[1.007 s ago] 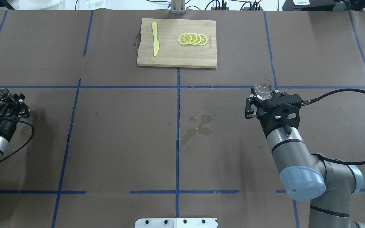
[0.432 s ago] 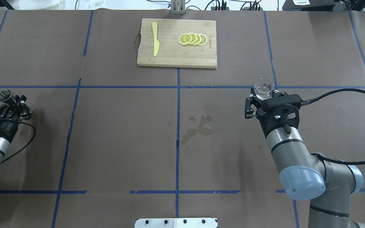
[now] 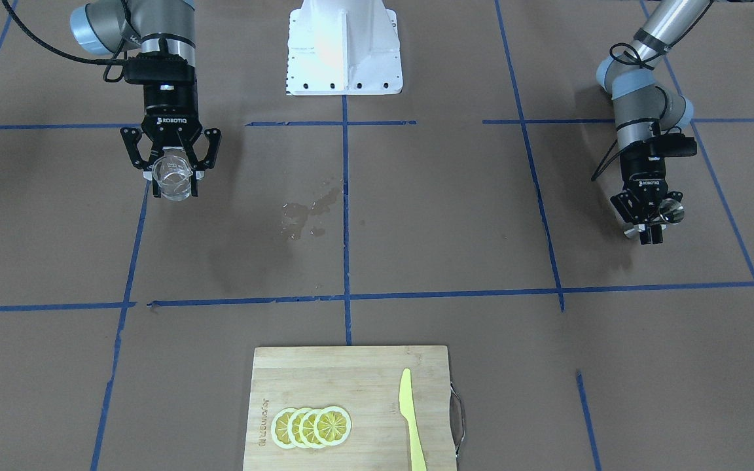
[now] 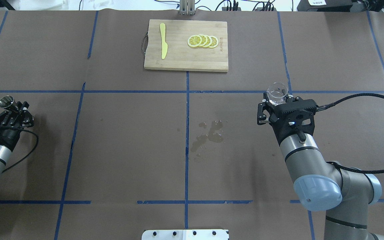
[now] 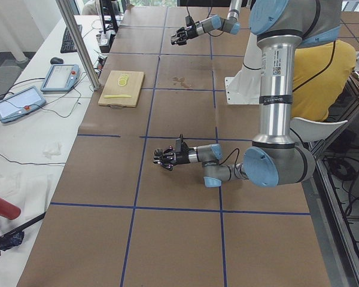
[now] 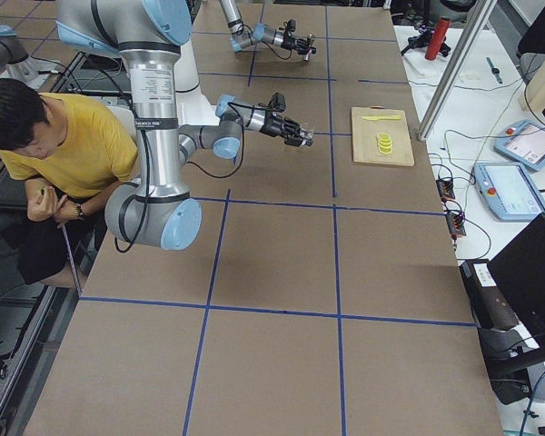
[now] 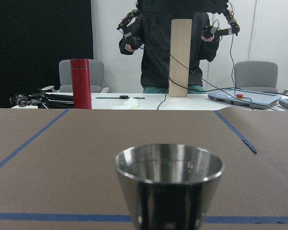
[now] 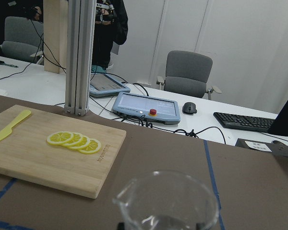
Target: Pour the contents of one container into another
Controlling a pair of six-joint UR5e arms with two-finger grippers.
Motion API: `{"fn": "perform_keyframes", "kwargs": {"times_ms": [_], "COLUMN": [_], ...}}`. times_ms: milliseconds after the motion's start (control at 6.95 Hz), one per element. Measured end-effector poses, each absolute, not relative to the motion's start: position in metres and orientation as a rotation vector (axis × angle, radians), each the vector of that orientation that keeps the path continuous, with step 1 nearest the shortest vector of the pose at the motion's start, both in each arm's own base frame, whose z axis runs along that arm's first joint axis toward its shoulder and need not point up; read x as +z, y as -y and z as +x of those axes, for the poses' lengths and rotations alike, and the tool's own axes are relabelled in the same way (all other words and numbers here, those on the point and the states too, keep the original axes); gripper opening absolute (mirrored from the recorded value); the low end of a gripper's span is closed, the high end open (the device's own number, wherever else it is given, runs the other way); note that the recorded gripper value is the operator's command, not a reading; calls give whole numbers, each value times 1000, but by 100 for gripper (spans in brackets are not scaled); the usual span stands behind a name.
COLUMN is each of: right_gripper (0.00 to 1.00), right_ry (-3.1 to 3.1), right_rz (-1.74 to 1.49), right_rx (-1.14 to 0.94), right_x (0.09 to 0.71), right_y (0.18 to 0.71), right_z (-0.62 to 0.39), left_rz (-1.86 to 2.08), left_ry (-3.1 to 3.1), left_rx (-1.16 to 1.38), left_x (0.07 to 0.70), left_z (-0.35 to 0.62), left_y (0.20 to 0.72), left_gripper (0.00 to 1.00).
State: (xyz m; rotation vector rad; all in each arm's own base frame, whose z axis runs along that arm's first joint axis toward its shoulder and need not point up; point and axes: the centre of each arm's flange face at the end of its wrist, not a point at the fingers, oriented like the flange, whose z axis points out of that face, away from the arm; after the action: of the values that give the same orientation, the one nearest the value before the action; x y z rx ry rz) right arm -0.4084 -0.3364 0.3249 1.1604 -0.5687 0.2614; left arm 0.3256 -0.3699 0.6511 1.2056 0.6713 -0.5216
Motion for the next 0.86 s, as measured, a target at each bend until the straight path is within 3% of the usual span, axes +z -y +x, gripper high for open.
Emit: {"fn": "perform_keyframes", "kwargs": {"times_ms": [144,288,432,863], "right_gripper": [0,0,0,0], "right_ry": [570,571,572,573], "right_rz": [1160,1161,1161,1161], "right_rx": [262,262,263,263], "right_x": [324,324,324,323], "right_y": [336,336,336,336], "right_z": [-409,-409,-409,-408], "left_rz": [1205,1205,1204,1200], "left_ry": [-670,-670,-670,-679], "left_rx": [-520,-518,-515,-512], "left_x": [651,651,651,650], "left_z": [326,326,326,328], "left_y": [370,369,369,369], "left_gripper": [37,74,100,100]}}
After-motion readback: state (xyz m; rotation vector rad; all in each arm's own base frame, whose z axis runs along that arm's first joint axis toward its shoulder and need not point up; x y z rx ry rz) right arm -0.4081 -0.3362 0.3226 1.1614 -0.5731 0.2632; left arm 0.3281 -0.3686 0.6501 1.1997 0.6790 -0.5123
